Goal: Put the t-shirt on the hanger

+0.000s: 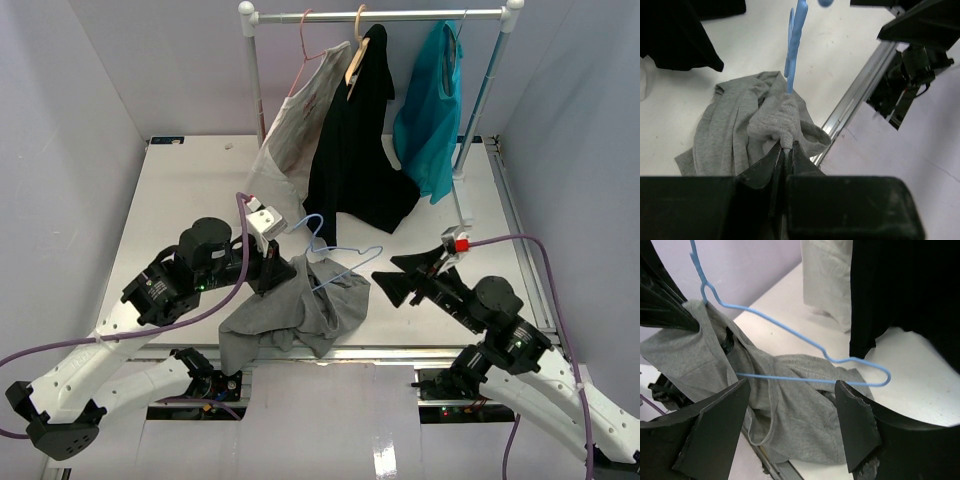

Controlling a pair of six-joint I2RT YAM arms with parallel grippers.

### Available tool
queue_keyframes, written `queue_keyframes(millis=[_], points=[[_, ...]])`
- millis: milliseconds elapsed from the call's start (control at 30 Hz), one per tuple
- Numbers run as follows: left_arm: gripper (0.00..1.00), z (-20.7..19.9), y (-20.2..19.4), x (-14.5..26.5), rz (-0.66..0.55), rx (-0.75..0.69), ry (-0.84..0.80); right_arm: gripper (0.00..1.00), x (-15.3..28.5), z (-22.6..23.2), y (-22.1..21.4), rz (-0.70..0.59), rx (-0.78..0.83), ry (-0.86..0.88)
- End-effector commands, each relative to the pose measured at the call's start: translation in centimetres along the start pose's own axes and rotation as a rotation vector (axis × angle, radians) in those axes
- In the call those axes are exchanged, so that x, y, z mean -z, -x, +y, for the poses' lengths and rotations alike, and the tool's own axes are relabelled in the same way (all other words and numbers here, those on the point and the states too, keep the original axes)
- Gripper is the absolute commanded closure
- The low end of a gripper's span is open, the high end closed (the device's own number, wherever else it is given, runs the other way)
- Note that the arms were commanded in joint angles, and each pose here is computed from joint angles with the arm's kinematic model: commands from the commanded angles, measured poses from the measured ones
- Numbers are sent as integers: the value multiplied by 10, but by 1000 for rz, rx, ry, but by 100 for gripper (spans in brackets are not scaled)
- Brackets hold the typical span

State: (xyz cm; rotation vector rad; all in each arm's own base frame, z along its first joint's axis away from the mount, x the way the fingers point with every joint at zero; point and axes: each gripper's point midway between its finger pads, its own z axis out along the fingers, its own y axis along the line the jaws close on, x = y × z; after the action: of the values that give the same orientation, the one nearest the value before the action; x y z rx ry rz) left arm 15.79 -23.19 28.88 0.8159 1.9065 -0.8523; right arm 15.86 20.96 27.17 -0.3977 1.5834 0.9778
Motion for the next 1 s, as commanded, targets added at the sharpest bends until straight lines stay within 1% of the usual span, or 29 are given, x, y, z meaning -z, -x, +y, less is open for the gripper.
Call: queue_keyframes(millis=[0,33,200,400,633,867,933,967], points=[[100,14,12,1,-106,61,89,31,-21,15,-2,31,-51,60],[100,14,9,-1,-107,71,89,33,-25,18,-11,60,-62,82],[100,13,10,1,-137,83,83,35,-36,24,-40,88,-82,79],[100,9,16,5,-166,87,69,34,-49,43,-72,162,-44,74],[100,3,17,7,-176,96,38,34,-63,35,-99,199,-9,-8],[100,-4,21,9,-208,102,1,39,-74,18,-121,206,12,-82],[100,-3,21,10,-211,102,4,43,-74,17,-126,208,5,-83],[100,-3,22,10,-212,101,7,47,-74,16,-129,207,-1,-84]])
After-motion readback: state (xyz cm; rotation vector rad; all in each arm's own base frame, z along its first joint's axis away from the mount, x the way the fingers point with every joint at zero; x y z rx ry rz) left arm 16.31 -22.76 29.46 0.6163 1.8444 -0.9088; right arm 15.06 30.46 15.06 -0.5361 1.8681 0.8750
